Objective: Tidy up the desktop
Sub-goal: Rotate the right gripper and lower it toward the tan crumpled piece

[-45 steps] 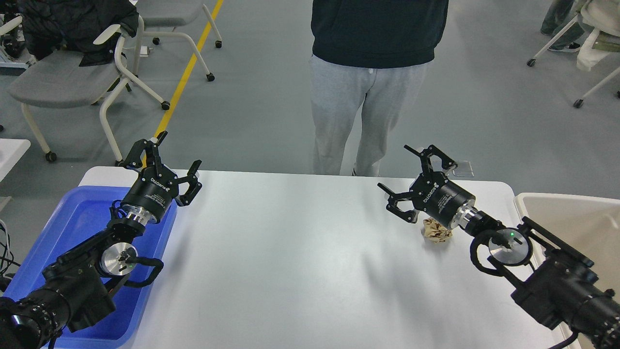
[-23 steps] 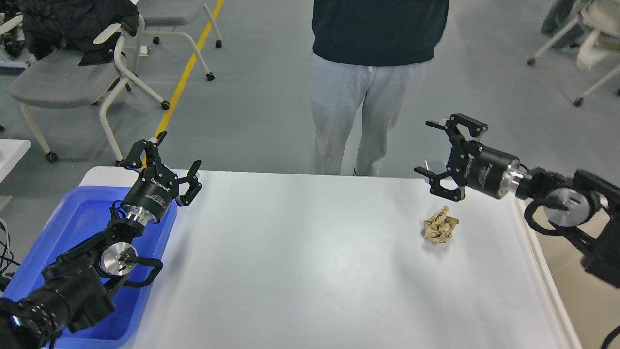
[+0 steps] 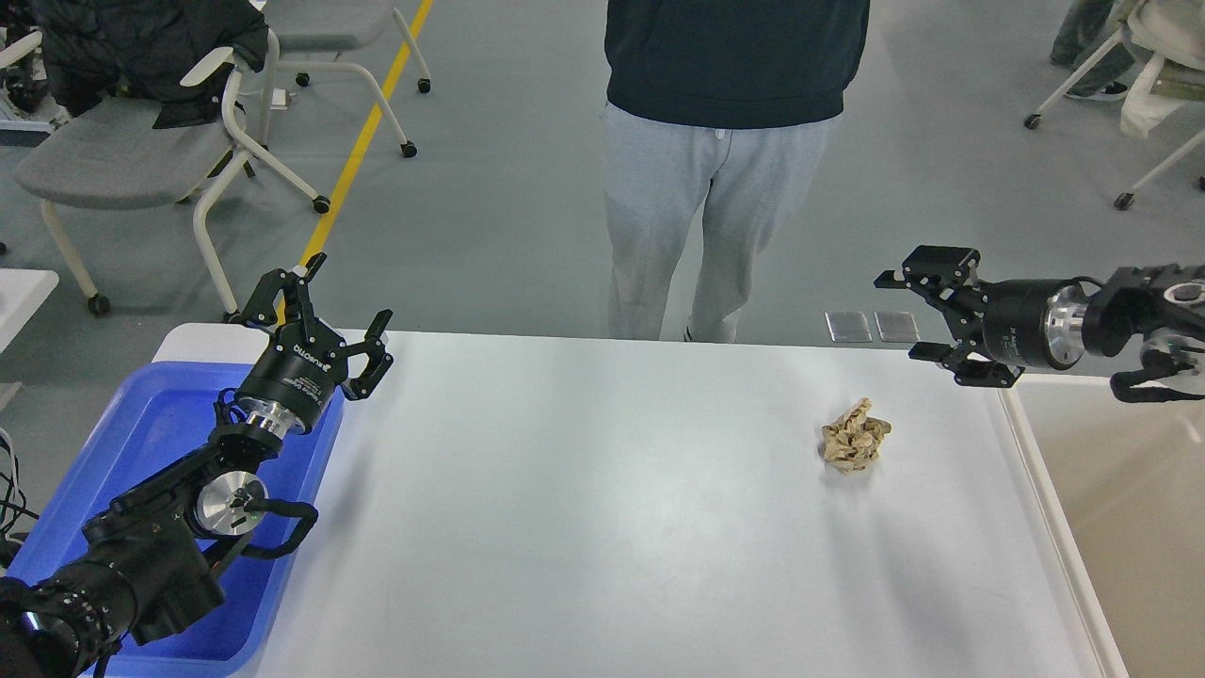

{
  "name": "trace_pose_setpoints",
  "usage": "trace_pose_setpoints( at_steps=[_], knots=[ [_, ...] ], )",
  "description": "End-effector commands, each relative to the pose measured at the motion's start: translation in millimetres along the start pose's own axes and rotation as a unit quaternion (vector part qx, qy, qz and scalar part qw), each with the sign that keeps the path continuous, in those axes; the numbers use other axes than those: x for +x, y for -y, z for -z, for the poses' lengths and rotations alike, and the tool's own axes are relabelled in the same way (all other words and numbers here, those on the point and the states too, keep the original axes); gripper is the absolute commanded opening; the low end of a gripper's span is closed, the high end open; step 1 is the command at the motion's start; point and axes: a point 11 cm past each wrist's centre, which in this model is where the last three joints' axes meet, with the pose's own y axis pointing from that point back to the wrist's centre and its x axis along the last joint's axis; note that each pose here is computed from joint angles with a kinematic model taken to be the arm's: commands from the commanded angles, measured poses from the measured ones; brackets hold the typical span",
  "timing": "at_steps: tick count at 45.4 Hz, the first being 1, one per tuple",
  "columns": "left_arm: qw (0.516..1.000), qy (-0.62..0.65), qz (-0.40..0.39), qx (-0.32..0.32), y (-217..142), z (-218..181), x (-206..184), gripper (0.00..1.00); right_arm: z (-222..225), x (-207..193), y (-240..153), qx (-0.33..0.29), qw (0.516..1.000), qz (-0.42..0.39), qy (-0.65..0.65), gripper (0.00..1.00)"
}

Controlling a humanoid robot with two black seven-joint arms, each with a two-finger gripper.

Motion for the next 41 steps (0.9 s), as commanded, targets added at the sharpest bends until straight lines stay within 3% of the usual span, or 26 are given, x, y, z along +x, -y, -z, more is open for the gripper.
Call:
trace_pose_setpoints(
  at_steps=[1,12,41],
  knots=[
    [1.0,0.0,0.001,0.0,0,0,0,1.0,-14,-14,22,-0.059,0.99,-0.027,-0.126,1.0],
    [1.0,0.0,0.001,0.0,0,0,0,1.0,-35,-56,52,-0.083,0.984,-0.003,-0.156,1.0],
    [1.0,0.0,0.001,0.0,0,0,0,1.0,-81,-79,90,-0.144,0.981,-0.026,-0.13,1.0]
  ],
)
